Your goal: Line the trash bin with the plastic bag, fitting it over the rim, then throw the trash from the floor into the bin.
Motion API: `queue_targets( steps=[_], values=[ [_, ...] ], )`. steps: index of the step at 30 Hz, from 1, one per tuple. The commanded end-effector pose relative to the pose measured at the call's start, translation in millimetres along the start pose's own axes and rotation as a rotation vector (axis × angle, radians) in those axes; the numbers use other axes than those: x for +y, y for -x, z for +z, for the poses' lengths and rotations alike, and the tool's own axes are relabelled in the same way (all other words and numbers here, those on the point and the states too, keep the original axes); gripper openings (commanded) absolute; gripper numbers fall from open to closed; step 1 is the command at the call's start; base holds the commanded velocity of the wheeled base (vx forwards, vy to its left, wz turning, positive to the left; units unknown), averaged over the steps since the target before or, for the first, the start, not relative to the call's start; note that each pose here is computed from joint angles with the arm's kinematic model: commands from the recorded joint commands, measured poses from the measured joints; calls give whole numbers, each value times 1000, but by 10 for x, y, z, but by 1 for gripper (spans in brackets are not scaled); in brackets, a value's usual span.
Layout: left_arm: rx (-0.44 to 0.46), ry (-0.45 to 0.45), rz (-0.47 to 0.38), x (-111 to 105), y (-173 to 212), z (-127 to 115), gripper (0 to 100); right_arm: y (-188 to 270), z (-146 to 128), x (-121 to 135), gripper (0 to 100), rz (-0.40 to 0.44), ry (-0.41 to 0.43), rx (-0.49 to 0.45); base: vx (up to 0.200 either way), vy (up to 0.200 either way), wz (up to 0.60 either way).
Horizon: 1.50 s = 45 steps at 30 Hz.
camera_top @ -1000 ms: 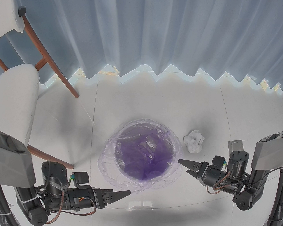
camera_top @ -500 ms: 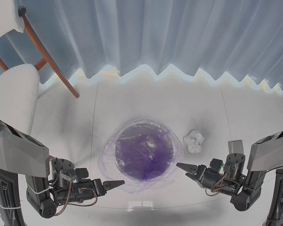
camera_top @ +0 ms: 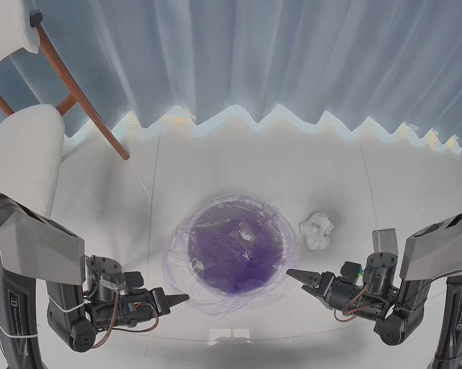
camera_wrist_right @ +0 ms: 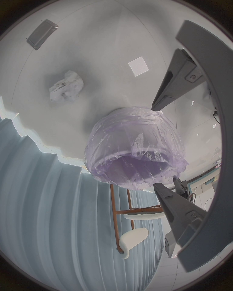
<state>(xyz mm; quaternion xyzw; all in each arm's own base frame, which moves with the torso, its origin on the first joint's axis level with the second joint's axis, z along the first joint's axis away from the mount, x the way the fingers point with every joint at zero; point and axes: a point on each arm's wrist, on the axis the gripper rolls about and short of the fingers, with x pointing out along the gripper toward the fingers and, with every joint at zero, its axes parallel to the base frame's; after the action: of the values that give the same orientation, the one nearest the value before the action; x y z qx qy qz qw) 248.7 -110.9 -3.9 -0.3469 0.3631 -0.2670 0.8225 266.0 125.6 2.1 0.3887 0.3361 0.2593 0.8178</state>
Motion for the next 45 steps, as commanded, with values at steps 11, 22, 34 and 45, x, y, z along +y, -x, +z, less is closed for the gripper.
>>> queue_targets(
  steps=[11, 22, 34, 45],
  values=[
    [101, -45, 89, 167, -13, -262, 0, -8, 2, -4, 100, 7, 4, -6, 0, 0, 0],
    [77, -160, 224, 332, -85, -344, 0, -13, -5, -15, 100, 4, 2, -3, 0, 0, 0],
    [51, -255, 265, 304, -117, -363, 0, 24, -164, 378, 100, 108, 4, 43, 0, 0, 0],
    [-1, -268, 213, 137, -32, -250, 0, -43, -516, 695, 100, 115, -36, 123, 0, 0, 0]
  ],
)
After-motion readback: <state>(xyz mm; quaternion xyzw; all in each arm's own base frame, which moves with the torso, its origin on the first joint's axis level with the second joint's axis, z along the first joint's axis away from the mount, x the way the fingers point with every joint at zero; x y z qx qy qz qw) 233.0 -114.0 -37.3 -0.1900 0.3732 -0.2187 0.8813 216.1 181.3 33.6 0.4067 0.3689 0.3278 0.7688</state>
